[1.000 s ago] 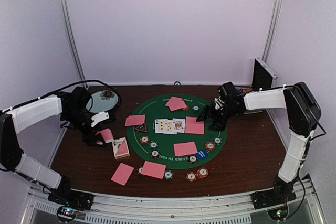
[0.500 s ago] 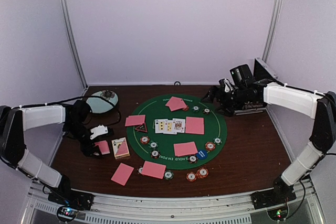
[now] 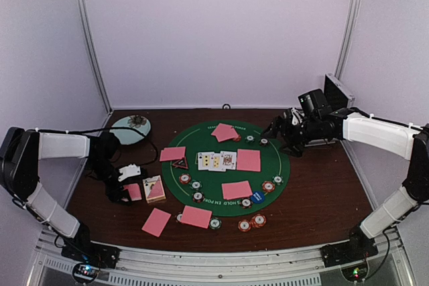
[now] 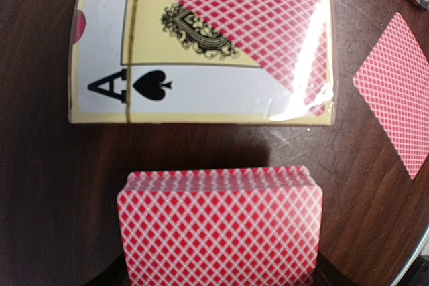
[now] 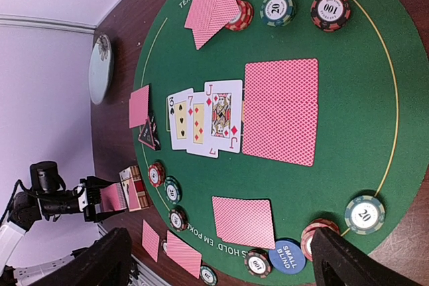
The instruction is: Distribute texas hold em gaming equipment
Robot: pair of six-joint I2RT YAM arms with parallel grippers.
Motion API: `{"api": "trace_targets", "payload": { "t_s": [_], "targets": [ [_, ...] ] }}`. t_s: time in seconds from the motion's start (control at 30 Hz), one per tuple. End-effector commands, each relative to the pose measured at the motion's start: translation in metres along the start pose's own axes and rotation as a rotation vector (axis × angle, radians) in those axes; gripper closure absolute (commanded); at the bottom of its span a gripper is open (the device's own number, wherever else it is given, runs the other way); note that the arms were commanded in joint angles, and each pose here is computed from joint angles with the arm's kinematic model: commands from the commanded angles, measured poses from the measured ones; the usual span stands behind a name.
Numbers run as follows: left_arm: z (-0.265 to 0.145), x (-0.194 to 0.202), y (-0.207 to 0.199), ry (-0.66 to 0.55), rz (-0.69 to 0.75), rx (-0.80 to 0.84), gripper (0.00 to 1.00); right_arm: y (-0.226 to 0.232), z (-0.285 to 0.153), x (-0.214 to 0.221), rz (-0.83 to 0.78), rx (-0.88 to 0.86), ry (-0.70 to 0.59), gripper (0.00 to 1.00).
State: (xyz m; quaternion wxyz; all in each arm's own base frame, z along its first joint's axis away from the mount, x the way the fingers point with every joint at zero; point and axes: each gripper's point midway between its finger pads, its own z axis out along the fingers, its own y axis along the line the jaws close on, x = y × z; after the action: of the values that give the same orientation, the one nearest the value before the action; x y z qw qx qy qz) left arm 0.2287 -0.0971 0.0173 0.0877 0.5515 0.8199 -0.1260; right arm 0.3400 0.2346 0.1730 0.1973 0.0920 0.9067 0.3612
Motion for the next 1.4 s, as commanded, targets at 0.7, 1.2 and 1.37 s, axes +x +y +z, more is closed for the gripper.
{"api": "trace_targets", "payload": {
  "t_s": [0.7,1.2,1.37],
  "targets": [
    [-0.064,-0.05,0.004,-0.121,-0.045,-0.024,0.03,0.009,-0.045,-0.02,-0.115,0.109,-0.108,0.0],
    [-0.139,-0.084,0.122,-0.585,-0.425,-0.452,0.03,-0.101,-0.169,-0.097,-0.316,0.85,-0.733,0.01],
    [-0.119,-0.063,0.149,-0.674,-0.558,-0.535,0.02,-0.14,-0.206,-0.097,-0.377,1.116,-0.914,0.01]
  ]
}}
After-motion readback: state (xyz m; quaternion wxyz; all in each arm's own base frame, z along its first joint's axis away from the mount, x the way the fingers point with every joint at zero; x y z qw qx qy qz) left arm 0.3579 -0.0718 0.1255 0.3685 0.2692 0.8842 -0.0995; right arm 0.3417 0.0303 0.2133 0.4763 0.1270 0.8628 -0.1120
